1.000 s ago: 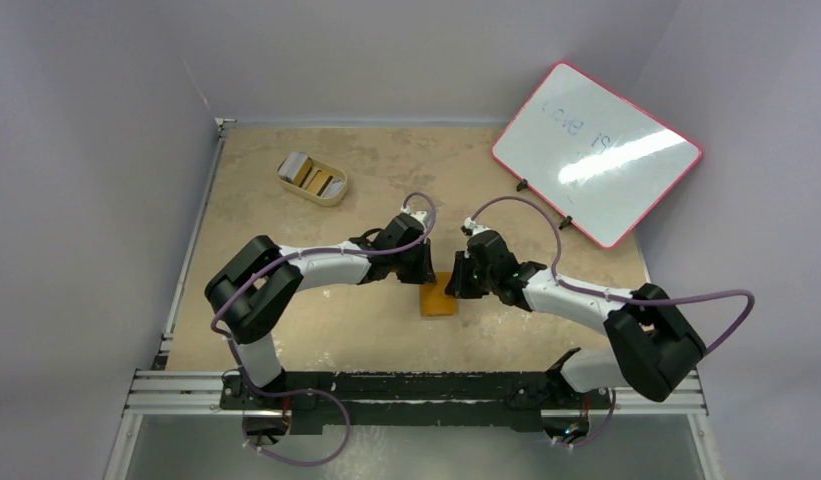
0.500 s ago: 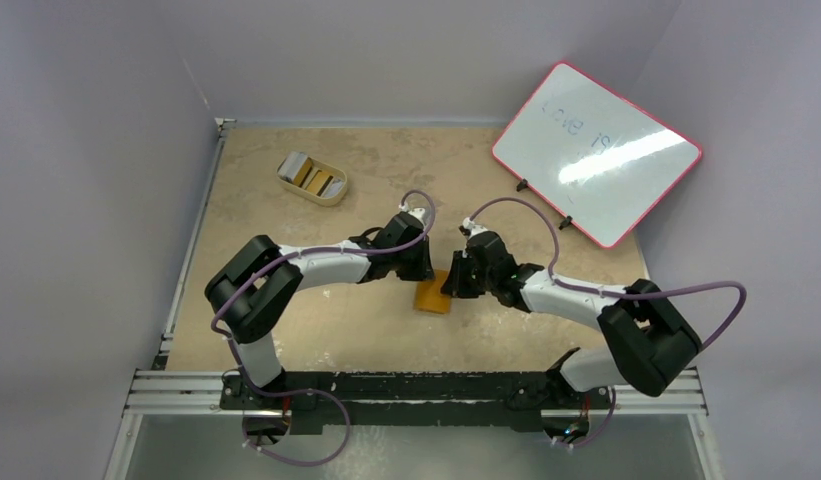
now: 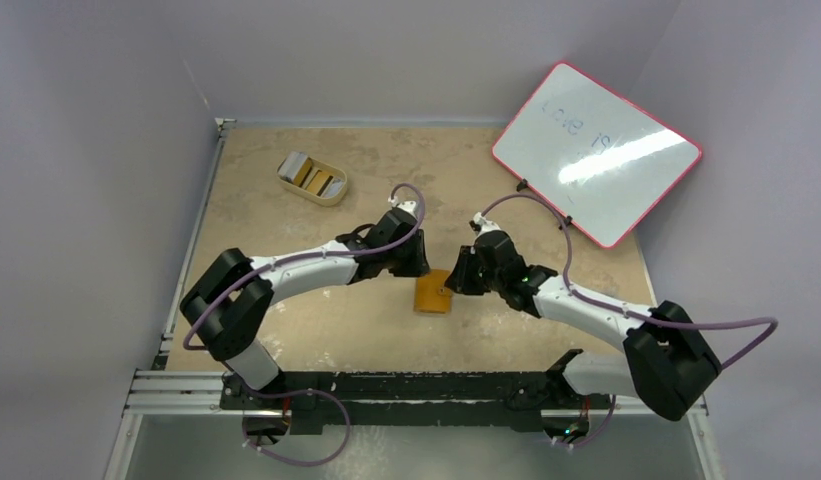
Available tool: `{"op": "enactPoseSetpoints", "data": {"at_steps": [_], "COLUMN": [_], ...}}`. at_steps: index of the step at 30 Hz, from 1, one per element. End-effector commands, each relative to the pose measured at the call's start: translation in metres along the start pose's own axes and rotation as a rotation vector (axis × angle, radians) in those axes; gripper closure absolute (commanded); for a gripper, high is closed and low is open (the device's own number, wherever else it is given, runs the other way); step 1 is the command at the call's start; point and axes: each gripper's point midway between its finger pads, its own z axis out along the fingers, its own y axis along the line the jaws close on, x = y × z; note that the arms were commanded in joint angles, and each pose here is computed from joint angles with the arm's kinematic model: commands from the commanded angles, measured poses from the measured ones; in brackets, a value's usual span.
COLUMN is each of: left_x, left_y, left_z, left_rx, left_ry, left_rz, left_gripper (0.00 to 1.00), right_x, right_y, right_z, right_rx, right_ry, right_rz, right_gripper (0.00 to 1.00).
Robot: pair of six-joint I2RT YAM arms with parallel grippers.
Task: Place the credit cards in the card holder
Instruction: Close the card holder at the center of the board.
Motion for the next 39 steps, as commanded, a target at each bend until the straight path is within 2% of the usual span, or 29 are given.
{"op": "enactPoseSetpoints", "data": {"at_steps": [1,5,12,21,39], "left_x": [-0.003,0.01,0.025,0.033,0.045], "left_y": [0.004,0.008,0.014,0.023,0.017], "left_z": [-0.009,0.002,0.015,0.018,0.027], "left_rx": [-0.021,-0.02,-0.012,-0.052,-0.018], "left_ry": [-0.034,0.01,0.053,0.074,0.102], "left_rz": [-0.005,-0.003,-0.015,-0.033,-0.042], "left_gripper": [0.73,0.68,0.68,0.81,0.86], "right_x": [0.006,0.01,0.015,0.014,0.001], "right_y": [-0.003,-0.004,-0.004,-0.004,0.013], "right_z": [0.003,0.008,0.015,0.024,0.026], "right_rx": [0.002,-0.003,-0.013,0.002,-0.058], "right_ry": [0.005,0.021,0.042,0.057,0.027], "right_rz": [0.018,0.007,-0.012,-0.024,-0.025], "right_gripper": [0.78,0.77,0.75,0.76,0.8]}}
